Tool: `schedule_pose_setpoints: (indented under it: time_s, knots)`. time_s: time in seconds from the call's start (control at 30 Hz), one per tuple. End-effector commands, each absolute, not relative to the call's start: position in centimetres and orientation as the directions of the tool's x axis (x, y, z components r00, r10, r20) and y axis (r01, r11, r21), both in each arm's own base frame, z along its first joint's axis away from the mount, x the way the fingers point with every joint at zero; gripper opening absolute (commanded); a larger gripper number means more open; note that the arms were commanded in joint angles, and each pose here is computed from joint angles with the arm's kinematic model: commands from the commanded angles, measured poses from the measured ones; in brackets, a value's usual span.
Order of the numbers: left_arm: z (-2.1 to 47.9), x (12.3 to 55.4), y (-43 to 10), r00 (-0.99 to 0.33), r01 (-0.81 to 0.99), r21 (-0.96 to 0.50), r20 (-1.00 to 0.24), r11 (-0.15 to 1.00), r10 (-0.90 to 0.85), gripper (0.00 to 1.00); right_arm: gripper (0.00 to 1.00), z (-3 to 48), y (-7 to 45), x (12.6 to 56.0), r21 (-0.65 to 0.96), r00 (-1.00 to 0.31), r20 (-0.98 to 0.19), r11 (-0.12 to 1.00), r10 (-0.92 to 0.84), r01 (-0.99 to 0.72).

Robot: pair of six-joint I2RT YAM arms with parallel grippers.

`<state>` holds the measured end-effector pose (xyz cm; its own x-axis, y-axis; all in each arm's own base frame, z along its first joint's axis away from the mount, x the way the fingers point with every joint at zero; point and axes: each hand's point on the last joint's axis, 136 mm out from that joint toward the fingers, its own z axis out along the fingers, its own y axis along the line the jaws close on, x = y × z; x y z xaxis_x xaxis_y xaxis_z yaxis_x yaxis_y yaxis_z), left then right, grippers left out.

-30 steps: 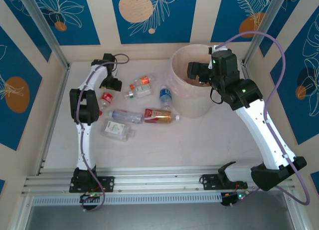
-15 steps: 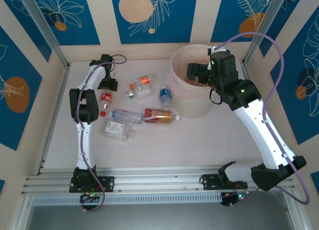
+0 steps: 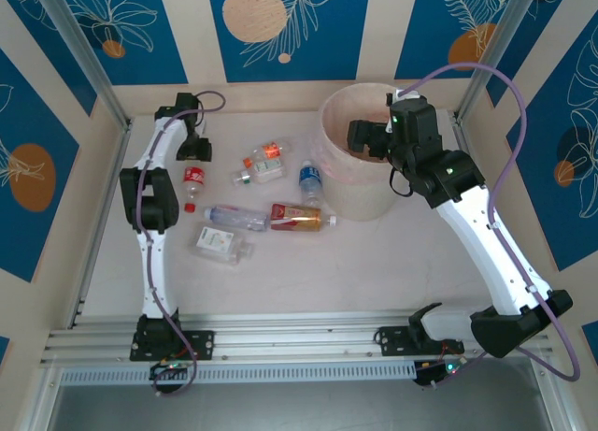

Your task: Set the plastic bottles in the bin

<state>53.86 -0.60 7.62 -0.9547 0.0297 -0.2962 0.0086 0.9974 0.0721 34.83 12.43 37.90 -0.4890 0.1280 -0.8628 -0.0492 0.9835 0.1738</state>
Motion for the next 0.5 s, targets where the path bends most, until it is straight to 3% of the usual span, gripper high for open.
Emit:
schedule_pose_setpoints:
  time_s: [0.0,0.17,0.47]
  knots:
    - [8.4,53.5,-0.5,-0.953,-0.013,0.036,-0.304,0.999,-0.001,0.44,0.99,38.7,12.3,34.5,0.196,-0.460,-0.875,0.979,0.152,-0.048]
    - [11.0,53.9,-0.7,-0.932,-0.024,0.015,-0.363,1.000,-0.017,0.38,0.99,38.2,12.8,34.4,0.207,-0.473,-0.867,0.976,0.154,-0.062]
    - [20.6,52.9,-2.2,-0.842,-0.010,-0.091,-0.537,0.996,-0.058,0.38,0.99,37.5,15.5,33.9,0.260,-0.492,-0.858,0.951,0.147,-0.168]
